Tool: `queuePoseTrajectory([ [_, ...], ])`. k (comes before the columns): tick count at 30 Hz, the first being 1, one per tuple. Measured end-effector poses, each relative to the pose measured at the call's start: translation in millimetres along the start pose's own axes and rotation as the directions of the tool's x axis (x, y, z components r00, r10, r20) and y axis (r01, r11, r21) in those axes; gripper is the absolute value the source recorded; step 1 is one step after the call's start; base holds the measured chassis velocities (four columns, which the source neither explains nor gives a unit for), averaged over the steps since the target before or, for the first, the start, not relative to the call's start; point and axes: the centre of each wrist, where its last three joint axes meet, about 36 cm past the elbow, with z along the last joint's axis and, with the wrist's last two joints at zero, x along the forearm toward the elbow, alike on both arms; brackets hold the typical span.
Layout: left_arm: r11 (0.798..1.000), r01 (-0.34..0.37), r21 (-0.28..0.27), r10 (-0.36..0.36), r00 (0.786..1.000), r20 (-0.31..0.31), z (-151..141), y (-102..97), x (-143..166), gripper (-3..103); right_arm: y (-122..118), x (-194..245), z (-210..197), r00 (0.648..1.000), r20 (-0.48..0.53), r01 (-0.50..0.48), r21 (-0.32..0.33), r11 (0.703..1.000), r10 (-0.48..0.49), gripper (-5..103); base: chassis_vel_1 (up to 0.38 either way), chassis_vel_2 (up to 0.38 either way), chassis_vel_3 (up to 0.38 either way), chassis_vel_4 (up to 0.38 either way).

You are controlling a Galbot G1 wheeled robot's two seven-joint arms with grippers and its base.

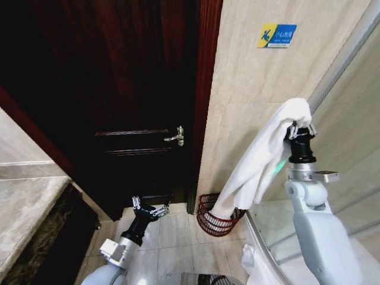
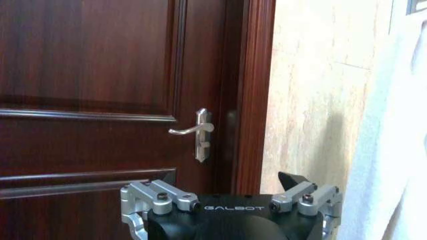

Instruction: Discard the used towel into the hamper.

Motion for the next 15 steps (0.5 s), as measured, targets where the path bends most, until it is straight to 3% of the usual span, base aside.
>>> queuePoseTrajectory([
  [15, 1.0, 0.0, 0.0, 0.0, 1.0, 0.0, 0.0, 0.0, 0.0, 100, 3.4, 39.8, 33.5, 0.997, -0.079, 0.001, -0.025, 1.0, -0.003, 8, 0.0, 0.0, 0.0, 0.0],
])
